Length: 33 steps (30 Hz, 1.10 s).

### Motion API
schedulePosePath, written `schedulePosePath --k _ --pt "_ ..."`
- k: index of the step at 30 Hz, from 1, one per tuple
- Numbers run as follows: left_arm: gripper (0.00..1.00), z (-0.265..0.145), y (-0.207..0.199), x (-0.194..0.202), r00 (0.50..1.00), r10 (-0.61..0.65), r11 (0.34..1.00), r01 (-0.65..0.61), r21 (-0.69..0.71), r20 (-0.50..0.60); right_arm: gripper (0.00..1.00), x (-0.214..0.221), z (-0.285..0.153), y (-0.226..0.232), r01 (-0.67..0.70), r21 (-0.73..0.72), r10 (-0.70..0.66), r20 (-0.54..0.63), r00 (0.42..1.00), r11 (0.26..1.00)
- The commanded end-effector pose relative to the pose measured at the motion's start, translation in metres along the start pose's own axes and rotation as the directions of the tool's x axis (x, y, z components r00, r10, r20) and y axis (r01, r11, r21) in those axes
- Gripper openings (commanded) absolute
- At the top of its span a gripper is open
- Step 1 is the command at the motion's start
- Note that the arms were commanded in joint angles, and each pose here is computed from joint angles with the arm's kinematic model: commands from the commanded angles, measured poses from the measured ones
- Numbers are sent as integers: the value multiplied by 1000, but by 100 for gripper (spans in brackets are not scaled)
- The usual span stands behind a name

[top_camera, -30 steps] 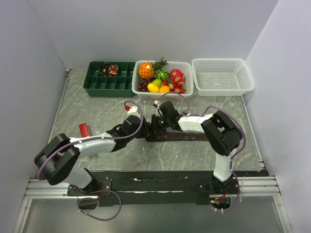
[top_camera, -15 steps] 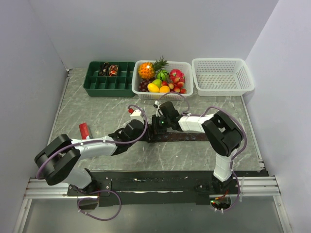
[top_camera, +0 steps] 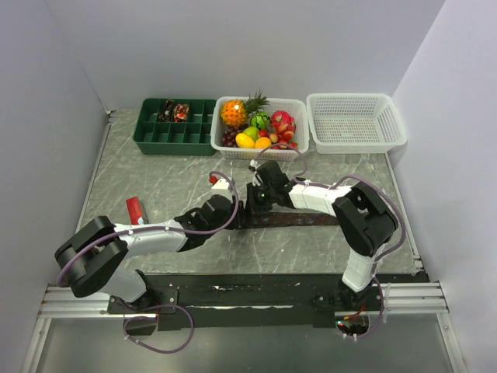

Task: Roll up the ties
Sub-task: Roll the tie at the center of the board.

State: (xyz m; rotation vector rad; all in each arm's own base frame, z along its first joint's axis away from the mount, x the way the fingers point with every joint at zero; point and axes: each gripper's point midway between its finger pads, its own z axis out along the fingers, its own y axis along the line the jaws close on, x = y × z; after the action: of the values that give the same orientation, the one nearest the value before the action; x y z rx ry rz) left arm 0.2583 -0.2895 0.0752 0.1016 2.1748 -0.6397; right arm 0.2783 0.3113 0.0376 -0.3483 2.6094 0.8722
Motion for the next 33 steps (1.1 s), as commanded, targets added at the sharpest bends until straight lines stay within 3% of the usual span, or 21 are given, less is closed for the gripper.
schedulePosePath --k 1,7,9,14,27,33 --pt "37 -3 -7 -5 999 36 999 -36 16 21 13 -33 -33 9 58 54 -63 105 992 997" --pt "43 0 -18 -4 999 39 998 -40 48 16 13 -46 -63 -2 36 62 -46 176 983 997" --pt "48 2 -22 -3 999 35 998 -36 61 13 13 -47 -70 -4 32 41 -39 194 980 999" --pt "50 7 -32 0 999 34 995 -34 97 7 13 -48 -77 4 43 -61 -29 213 977 997" --pt "51 18 -52 7 999 39 983 -35 179 -17 13 -20 -53 7 50 -199 -29 107 994 979" --pt "51 22 -56 8 999 40 982 -35 186 -24 13 -11 -33 -23 7 -82 -2 59 998 997"
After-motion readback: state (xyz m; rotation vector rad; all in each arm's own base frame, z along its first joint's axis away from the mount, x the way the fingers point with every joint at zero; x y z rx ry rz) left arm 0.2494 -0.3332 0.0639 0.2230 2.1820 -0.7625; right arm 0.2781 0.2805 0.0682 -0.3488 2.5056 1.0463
